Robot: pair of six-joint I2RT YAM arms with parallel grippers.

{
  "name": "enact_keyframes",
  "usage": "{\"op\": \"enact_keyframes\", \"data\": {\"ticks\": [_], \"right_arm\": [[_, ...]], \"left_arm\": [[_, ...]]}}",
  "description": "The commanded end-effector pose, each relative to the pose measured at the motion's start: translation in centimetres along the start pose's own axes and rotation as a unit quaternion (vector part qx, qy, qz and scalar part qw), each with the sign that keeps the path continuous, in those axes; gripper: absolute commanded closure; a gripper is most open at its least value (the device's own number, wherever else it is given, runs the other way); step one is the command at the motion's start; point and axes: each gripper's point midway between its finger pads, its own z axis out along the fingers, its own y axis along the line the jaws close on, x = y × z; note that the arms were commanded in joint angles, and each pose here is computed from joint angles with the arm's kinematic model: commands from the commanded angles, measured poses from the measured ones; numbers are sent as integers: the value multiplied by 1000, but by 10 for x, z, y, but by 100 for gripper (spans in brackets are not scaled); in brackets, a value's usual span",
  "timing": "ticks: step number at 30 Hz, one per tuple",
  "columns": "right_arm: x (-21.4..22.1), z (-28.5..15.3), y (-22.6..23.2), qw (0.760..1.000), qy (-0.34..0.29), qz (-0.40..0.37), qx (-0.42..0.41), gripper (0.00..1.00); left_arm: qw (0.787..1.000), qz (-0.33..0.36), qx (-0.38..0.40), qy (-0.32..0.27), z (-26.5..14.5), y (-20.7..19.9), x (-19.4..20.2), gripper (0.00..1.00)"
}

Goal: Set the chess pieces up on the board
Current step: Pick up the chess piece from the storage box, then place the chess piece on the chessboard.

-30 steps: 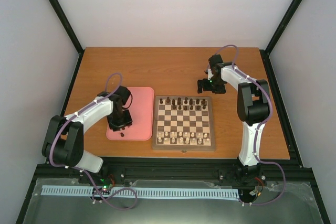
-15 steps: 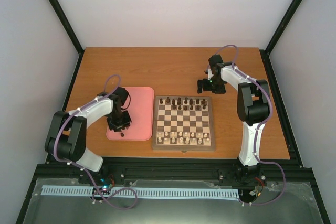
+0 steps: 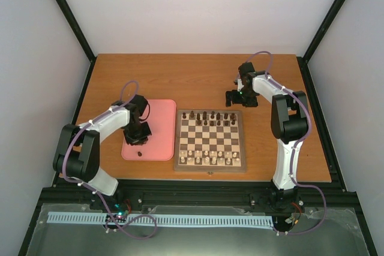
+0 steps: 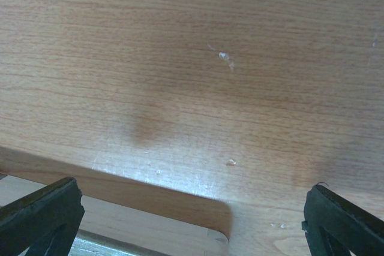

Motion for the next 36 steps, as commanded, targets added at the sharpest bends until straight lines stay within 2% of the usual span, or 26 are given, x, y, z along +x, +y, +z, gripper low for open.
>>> {"op": "enact_keyframes", "data": {"ticks": [1,6,19,25,28,36], "right_arm": [[-1,3,-3,1000,1,-1,6,0],[-1,3,-3,1000,0,0,5,0],[-2,3,-3,1000,1,0,6,0],[-3,4,-3,1000,2,-1,6,0],[-3,5,-4,1000,3,-2,7,0],[-4,6,-4,1000,4,-2,6,0]], "left_arm": [[998,13,48,-23,-33,-26,-18,99],[994,67,76,-39,-72,-64,-21,96],[965,250,79,-14,-74,-188,14,99],[959,270,85,-13,-67,-215,12,99],[956,281,80,-11,-58,-222,13,93],[951,300,66,-5,-40,-234,14,93]]}}
